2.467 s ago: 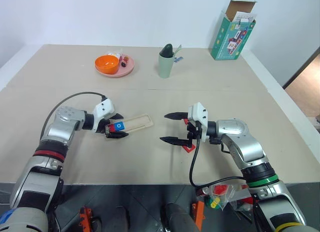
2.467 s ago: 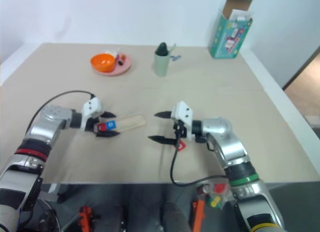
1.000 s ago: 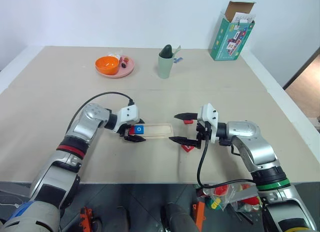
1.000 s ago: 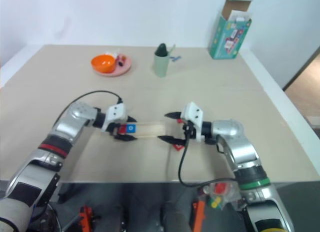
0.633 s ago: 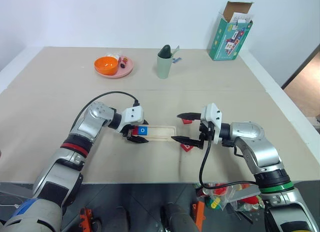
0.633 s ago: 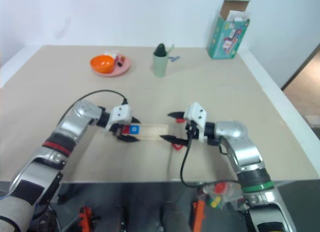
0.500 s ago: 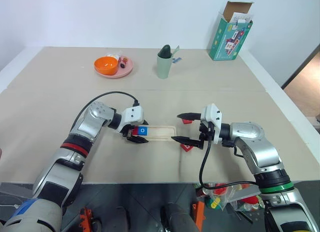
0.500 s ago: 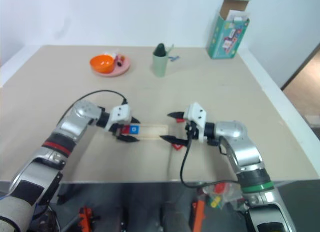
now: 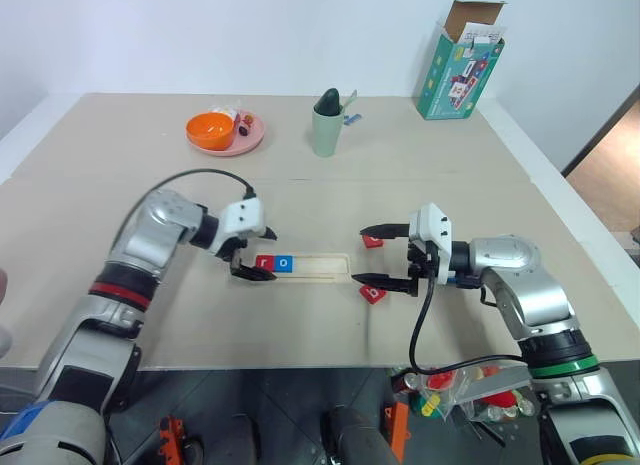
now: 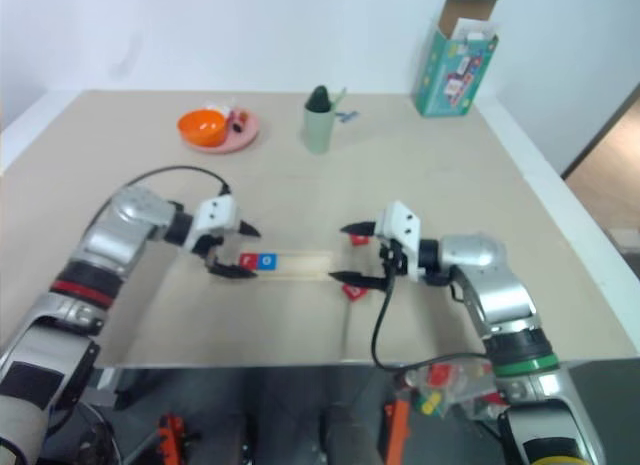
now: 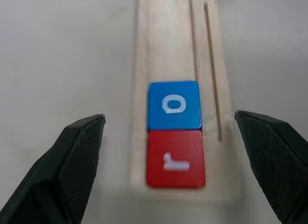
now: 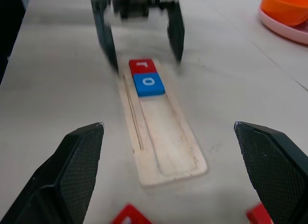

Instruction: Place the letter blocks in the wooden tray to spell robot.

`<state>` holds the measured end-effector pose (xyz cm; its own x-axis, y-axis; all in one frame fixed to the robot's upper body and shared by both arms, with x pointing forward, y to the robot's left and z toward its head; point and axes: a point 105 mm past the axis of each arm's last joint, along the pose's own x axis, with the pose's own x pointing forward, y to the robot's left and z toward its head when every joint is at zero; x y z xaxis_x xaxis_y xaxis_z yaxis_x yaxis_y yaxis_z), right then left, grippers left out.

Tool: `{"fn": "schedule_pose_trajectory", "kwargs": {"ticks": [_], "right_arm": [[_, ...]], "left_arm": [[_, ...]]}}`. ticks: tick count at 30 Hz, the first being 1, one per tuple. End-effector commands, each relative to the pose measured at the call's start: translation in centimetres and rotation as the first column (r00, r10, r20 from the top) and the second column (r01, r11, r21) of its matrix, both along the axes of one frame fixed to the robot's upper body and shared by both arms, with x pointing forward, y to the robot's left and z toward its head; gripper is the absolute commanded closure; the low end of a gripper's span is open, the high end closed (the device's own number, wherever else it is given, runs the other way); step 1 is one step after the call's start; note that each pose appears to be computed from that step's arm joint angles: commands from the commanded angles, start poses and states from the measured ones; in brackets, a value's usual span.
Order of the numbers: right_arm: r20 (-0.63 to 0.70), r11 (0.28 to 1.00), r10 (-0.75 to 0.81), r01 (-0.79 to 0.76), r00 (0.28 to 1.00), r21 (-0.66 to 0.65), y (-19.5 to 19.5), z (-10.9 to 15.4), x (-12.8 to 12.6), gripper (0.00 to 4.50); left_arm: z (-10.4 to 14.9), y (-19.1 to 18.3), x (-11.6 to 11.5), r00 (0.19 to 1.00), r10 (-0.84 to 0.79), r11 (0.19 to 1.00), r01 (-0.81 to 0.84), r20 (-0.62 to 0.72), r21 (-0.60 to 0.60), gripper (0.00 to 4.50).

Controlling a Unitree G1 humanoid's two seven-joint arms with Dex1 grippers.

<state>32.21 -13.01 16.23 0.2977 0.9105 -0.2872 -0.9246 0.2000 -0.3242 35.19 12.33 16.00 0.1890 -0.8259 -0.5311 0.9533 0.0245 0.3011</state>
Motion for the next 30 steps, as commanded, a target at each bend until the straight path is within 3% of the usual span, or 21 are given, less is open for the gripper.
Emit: {"fn": "schedule_pose_trajectory", "kwargs": {"ticks": [1,4,9,19,30], "right_arm": [[0.028,0.995,0.064,-0.062,0.998,-0.079,-1.1,0.6,-0.1,0.0],[0.018,0.973,0.133,-0.127,0.991,-0.193,-2.2,-0.5,-0.3,0.0],[0.002,0.939,0.222,-0.214,0.975,-0.271,-2.6,-1.3,-0.1,0.0],[-0.013,0.909,0.326,-0.317,0.945,-0.272,-0.3,-3.3,0.6,0.0],[-0.036,0.897,0.33,-0.326,0.943,-0.299,-0.5,-4.9,1.2,0.0]], "left_arm": [[2.1,-0.5,-3.3,0.996,-0.093,0.987,0.09,-0.013,-0.131,0.01],[1.9,-0.6,-6.9,0.987,-0.144,0.971,0.129,-0.065,-0.2,0.01],[0.8,-1.1,-9.7,0.988,-0.101,0.967,0.069,-0.117,-0.246,0.01],[0.7,-1.3,-9.9,0.991,0.065,0.941,-0.098,-0.113,-0.323,0.01],[0.5,-1.2,-9.9,0.986,0.12,0.934,-0.15,-0.112,-0.324,0.01]]}}
